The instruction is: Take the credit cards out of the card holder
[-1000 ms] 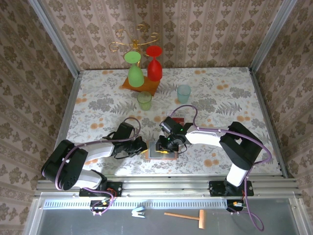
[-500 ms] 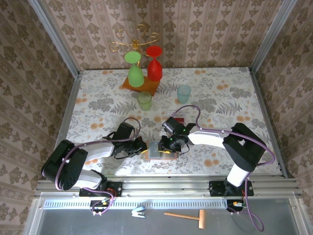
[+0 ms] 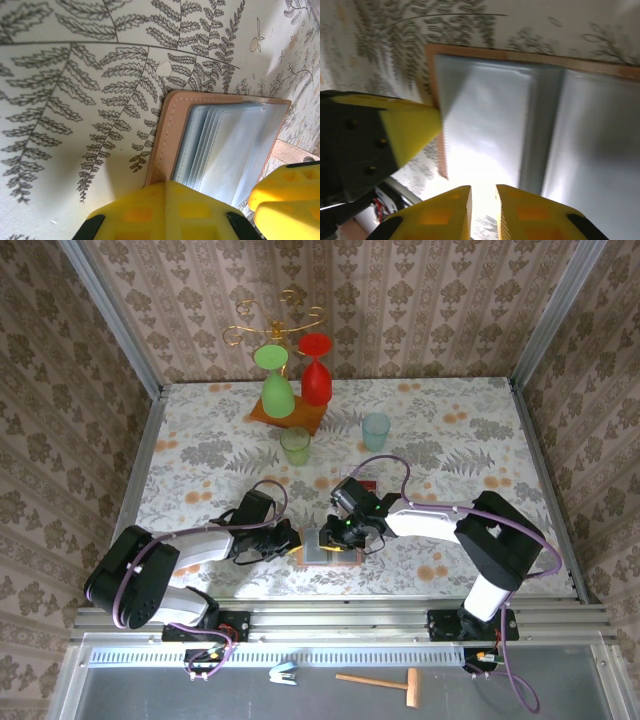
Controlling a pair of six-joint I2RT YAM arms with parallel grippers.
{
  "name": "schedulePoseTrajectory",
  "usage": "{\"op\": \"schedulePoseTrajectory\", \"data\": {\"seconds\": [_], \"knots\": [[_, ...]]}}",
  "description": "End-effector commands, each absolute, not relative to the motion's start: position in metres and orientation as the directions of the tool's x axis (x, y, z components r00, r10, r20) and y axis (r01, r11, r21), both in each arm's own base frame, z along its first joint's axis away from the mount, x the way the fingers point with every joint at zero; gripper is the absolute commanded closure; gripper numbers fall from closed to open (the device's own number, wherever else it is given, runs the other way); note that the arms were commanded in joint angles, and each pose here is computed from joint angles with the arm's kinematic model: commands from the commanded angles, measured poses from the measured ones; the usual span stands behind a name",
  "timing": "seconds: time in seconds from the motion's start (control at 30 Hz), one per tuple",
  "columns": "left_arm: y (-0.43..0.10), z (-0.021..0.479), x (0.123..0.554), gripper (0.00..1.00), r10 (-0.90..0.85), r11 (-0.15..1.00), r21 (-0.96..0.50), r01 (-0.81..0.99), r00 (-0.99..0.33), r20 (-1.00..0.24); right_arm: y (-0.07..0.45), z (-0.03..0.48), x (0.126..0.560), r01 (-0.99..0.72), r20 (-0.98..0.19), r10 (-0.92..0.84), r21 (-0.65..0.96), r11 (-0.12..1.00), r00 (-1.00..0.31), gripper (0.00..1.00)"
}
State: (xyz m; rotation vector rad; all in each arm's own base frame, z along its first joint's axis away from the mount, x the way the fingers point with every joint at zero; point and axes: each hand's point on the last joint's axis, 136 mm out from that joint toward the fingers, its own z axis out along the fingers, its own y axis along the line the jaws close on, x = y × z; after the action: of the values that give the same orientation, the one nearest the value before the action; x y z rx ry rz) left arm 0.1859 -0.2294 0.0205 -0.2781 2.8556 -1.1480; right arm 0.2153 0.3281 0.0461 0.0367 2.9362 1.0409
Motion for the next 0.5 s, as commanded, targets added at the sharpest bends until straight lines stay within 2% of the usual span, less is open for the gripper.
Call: {"op": "schedulePoseTrajectory", "data": {"seconds": [0.0, 0.47], "knots": [[-0.222, 0.014, 0.182, 0.95, -0.182, 0.737, -0.656, -0.16, -0.983, 0.035, 0.338, 0.047, 0.215, 0.028, 0.01, 0.028, 0.669, 0.743, -1.0, 0.8], [-0.222, 0.014, 0.182, 0.95, -0.184, 0.738, -0.655, -0.163, -0.982, 0.037, 0.312, 0.026, 0.213, 0.046, 0.012, 0.046, 0.539, 0.841, -0.999, 0.75]]}}
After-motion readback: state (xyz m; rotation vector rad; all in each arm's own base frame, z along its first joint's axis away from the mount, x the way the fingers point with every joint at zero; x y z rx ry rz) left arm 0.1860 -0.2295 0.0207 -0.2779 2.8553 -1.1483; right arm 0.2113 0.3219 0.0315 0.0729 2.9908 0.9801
